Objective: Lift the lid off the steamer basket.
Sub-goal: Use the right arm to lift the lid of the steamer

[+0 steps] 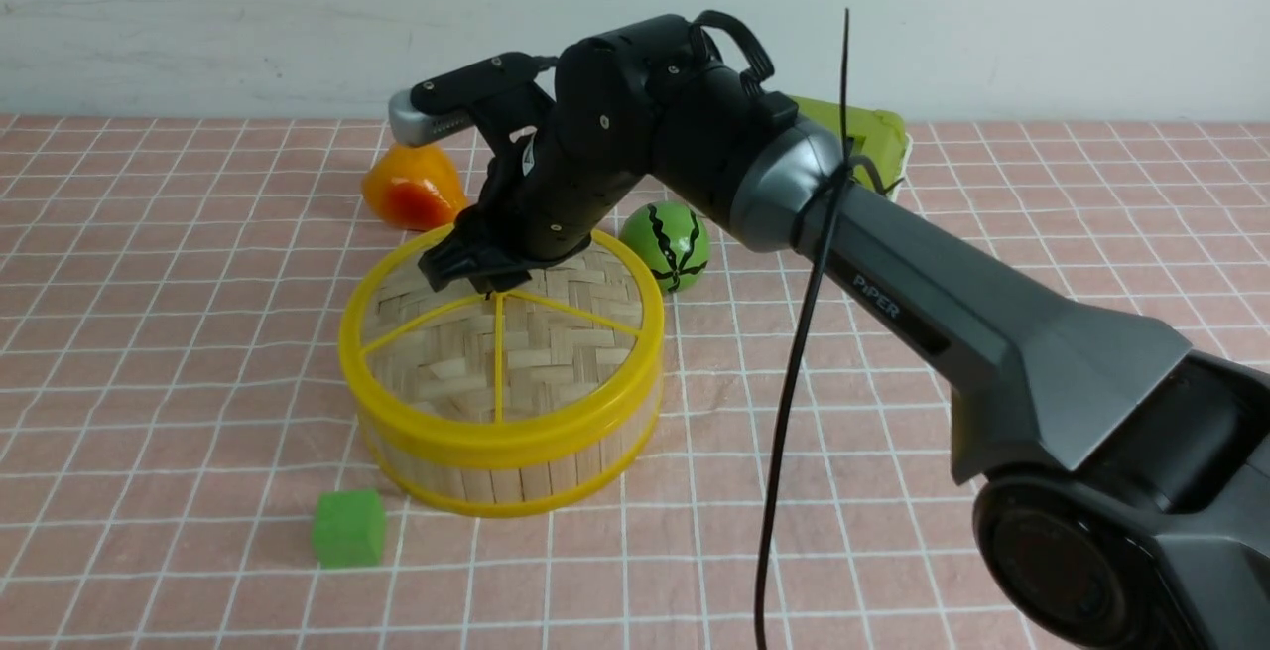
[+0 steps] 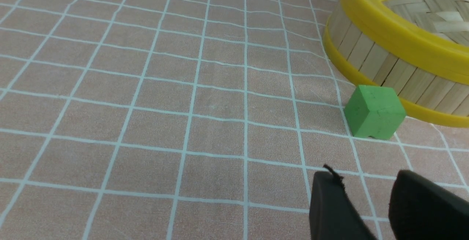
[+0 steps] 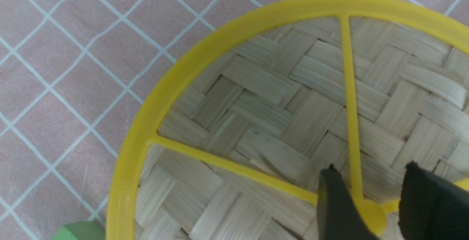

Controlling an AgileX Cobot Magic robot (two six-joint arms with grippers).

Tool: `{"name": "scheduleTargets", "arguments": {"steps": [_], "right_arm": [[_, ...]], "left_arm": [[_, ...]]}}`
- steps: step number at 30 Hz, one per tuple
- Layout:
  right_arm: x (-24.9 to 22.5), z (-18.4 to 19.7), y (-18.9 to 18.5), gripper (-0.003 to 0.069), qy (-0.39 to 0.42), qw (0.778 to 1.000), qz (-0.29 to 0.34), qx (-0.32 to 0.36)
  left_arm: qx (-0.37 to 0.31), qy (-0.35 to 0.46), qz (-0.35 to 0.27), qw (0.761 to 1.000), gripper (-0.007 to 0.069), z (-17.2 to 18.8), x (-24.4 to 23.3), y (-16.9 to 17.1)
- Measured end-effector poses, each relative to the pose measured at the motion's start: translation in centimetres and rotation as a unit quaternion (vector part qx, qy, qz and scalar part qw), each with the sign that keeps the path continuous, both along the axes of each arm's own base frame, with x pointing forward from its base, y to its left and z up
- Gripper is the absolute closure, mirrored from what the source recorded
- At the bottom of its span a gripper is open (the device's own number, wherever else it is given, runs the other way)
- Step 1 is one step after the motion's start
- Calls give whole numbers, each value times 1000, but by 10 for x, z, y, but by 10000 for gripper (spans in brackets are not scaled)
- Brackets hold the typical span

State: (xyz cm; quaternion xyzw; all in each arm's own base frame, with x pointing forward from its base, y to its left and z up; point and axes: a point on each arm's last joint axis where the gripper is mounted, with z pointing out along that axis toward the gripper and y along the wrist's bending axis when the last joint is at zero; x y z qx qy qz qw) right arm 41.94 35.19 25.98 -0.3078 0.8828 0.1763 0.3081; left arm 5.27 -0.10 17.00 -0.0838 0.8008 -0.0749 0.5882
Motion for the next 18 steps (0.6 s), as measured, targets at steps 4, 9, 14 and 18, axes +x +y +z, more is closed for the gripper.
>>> {"name": "scheduleTargets", "arguments": {"steps": [4,9,14,18], "right_arm": [[0,0,0,469,2,1000,0,-1],[-1,-1,0,527,6,1000,2,-4],[-1,-1,0,579,7,1000,2,-5],[-1,1,-1,579,6,1000,2,-4]], "left_arm": [[0,0,0,1000,386,0,0,0],[0,0,0,1000,386,0,0,0],[0,0,0,1000,386,0,0,0],[0,0,0,1000,386,0,0,0]]}}
